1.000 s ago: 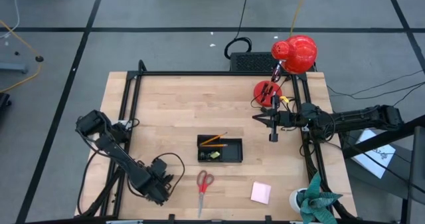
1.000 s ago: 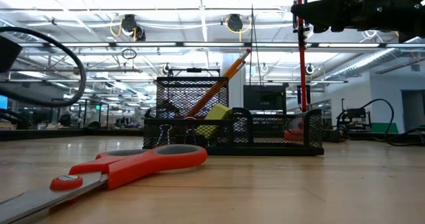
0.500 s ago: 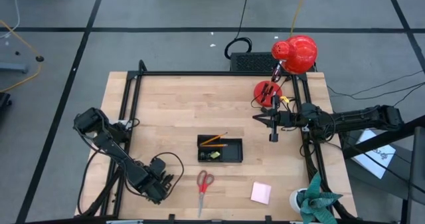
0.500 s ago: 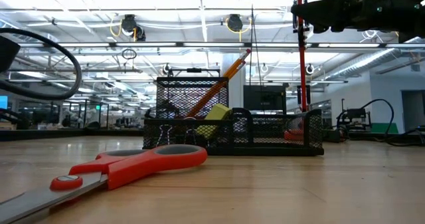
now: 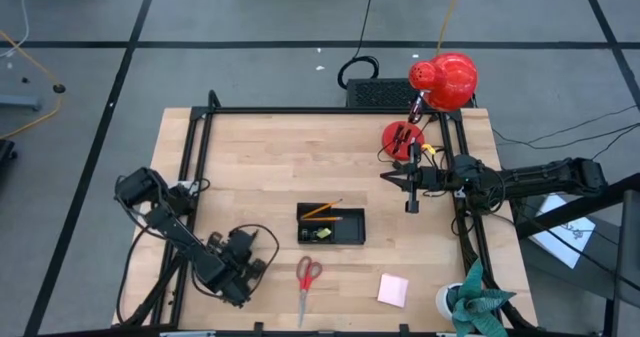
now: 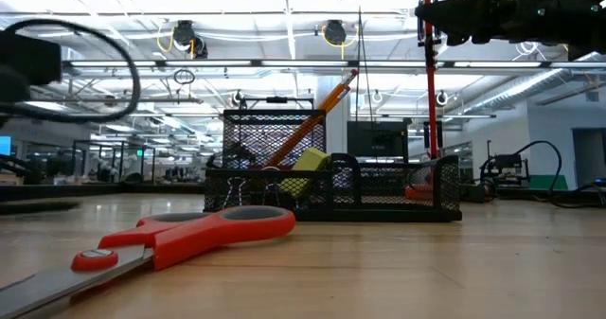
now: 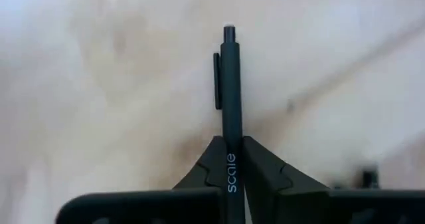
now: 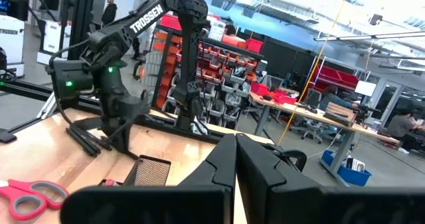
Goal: Pick and place office supplies into organizer
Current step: Put the black pen into the black desk organizer
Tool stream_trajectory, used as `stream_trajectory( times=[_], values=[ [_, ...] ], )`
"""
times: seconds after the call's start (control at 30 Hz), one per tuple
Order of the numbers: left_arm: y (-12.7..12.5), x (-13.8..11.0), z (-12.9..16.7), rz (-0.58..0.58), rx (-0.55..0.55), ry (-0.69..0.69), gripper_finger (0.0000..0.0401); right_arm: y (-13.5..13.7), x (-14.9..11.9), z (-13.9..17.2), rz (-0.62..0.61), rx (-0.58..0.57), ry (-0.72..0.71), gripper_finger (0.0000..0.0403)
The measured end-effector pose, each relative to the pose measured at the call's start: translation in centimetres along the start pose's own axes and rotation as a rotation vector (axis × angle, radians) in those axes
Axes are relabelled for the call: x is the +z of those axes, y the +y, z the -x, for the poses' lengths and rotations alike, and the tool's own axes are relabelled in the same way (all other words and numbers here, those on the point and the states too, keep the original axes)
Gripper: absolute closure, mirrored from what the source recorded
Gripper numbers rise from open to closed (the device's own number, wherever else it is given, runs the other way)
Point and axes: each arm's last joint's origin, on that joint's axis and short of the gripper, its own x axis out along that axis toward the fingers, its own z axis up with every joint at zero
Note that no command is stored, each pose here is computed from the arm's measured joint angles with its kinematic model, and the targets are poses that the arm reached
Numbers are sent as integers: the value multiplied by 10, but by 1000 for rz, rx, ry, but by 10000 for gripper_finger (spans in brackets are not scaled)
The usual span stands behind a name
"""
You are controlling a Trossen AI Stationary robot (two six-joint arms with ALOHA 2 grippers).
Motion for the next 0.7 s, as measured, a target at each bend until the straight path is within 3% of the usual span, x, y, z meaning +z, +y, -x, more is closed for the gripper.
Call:
stream_trajectory(
  times=[0.4,0.7],
  values=[
    [-5,20,7,46,-199,-587,384,0,-1,0,-4,1,7,399],
    [-33,49,29,-86,-221,-1051,378,0,-1,0,-1,1,7,399]
  ],
)
